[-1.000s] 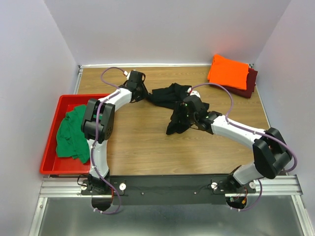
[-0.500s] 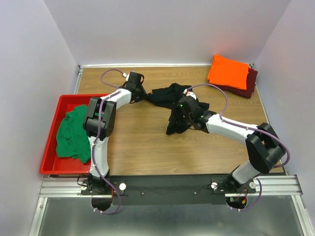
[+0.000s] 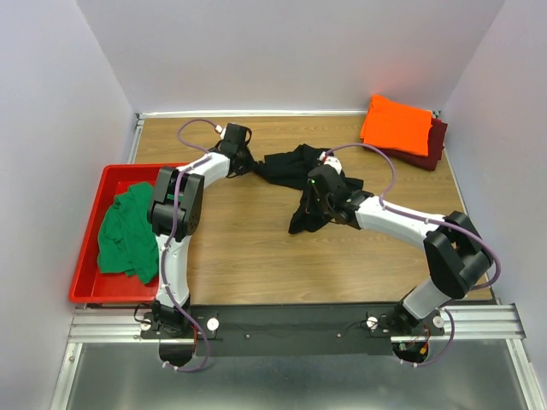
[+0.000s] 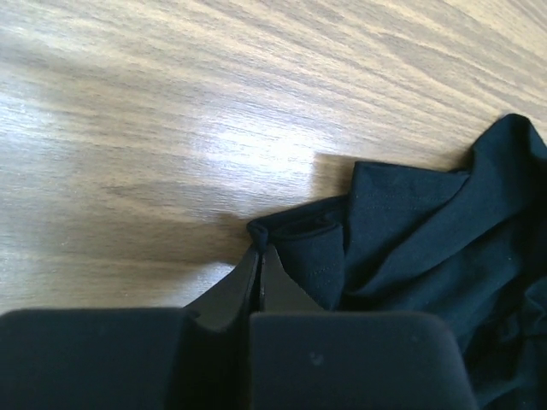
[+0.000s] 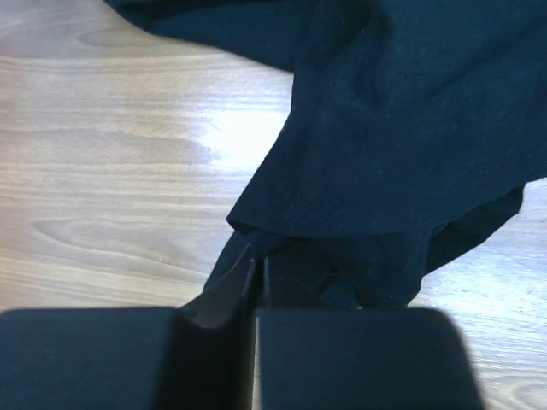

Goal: Fold and stack the t-shirts
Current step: Flatten the tshirt out

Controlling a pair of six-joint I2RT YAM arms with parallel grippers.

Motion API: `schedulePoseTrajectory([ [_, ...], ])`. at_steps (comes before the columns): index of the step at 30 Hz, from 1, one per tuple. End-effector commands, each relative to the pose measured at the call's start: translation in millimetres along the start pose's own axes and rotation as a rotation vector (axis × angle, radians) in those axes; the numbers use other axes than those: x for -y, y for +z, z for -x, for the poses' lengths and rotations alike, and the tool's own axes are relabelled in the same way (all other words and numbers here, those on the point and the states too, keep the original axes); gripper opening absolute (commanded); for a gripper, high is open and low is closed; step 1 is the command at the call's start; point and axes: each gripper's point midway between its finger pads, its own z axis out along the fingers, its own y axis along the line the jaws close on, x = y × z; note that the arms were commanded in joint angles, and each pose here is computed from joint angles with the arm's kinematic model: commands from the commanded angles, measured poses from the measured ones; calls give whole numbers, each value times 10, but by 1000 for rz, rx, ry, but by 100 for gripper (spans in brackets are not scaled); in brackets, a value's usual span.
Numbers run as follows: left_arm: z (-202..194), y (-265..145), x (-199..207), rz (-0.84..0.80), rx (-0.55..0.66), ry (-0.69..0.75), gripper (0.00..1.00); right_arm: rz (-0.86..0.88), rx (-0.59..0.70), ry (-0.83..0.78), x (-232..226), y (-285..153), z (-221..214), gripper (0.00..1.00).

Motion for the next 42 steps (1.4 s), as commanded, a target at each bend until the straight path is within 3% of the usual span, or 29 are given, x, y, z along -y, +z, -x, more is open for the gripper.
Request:
schedulePoseTrajectory([
  [1,234,-200,158,-39,48,14,0,-28,69,3,-31,-71,246,3],
  [12,868,-1284,23,-63,210,-5,0,-192,262,-4,402,-945,811,0],
  [25,1516,-2564,-67,-64,454,60,0,-403,631,101,916,-2199,1974,0],
  [34,1684,-3494,100,-162,622,76,0,-400,797,145,836,-2868,2607,0],
  [42,1601,-4544,307,-285,796,133,0,-320,973,180,784,-3814,3002,1],
])
